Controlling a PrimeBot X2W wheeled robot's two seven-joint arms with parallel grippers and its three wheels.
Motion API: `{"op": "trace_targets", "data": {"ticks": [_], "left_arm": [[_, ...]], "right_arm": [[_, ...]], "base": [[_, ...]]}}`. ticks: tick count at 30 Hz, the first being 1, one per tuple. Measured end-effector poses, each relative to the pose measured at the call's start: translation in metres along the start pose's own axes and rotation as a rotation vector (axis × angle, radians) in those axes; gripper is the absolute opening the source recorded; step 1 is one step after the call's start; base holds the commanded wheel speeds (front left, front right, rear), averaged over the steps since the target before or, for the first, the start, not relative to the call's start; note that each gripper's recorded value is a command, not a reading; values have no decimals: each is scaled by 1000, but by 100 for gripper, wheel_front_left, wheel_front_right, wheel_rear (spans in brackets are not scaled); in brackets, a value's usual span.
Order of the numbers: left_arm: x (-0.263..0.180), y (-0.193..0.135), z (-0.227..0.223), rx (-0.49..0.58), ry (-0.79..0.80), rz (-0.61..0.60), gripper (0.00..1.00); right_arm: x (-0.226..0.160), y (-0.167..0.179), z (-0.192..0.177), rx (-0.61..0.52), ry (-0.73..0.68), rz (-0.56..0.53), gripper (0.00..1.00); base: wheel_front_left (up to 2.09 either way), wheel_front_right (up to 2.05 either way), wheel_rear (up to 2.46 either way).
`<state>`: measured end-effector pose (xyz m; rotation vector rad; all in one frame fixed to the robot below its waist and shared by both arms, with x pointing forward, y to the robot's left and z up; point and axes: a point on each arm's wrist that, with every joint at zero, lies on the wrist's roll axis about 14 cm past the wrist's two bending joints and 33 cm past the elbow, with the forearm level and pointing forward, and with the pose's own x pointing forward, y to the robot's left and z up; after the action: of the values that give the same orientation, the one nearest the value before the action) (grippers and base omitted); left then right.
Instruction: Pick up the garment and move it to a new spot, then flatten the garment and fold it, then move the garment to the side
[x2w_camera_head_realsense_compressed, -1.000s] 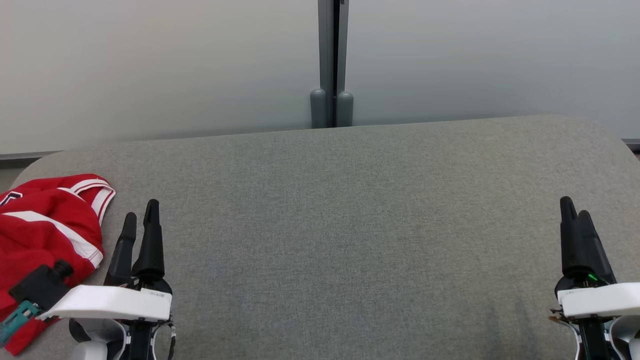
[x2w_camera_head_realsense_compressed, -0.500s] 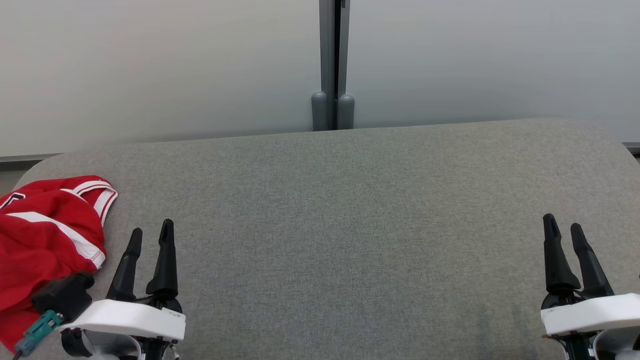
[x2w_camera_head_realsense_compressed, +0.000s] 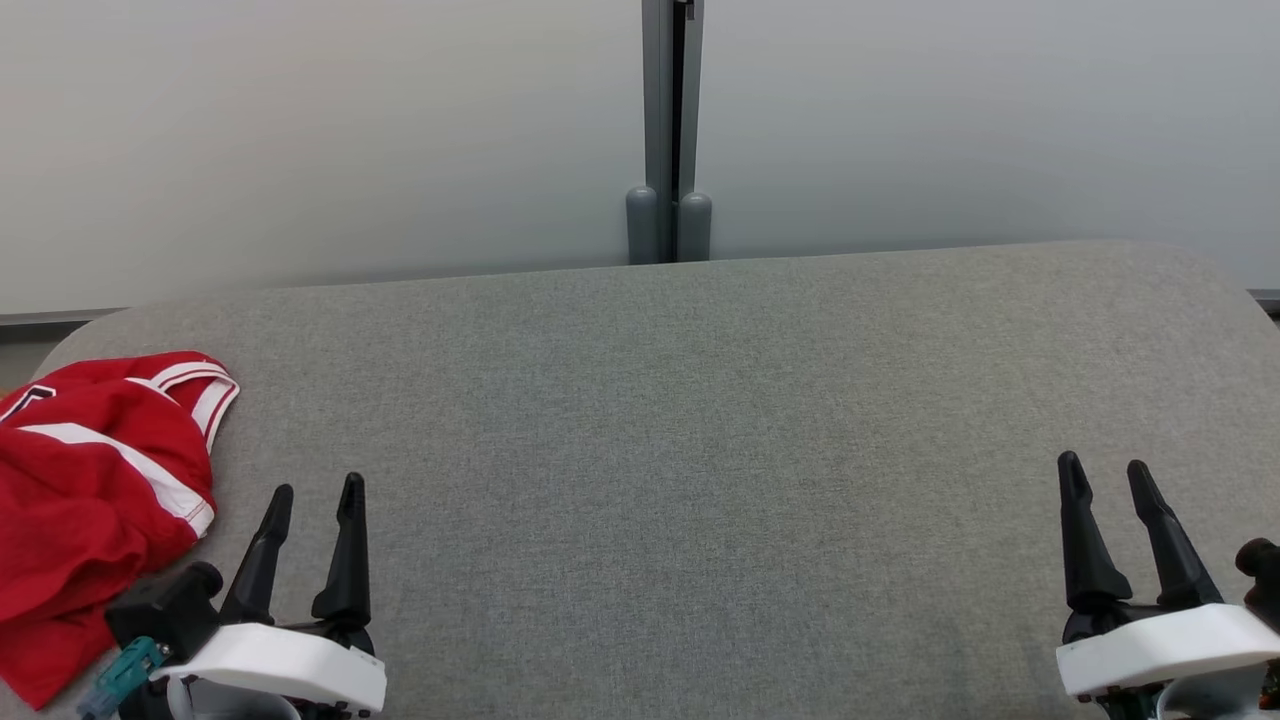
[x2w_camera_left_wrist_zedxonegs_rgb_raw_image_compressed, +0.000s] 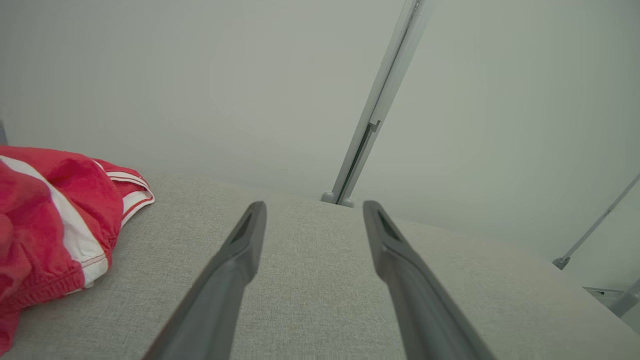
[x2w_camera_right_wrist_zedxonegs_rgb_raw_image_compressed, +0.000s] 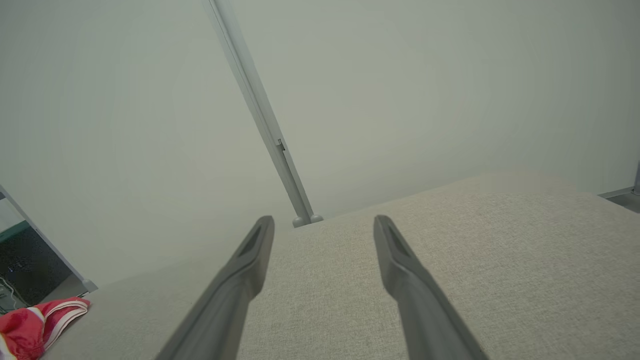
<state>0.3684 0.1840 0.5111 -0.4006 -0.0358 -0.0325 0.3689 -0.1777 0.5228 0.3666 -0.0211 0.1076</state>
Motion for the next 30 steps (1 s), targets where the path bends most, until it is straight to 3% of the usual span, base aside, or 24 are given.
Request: {"op": "trace_targets", "data": {"ticks": [30], "left_arm": [[-13, 10, -21, 222, 37, 12, 100]], "right_arm": [[-11, 5, -12, -240, 30, 22, 100]], "base": [[0, 0, 0]]}}
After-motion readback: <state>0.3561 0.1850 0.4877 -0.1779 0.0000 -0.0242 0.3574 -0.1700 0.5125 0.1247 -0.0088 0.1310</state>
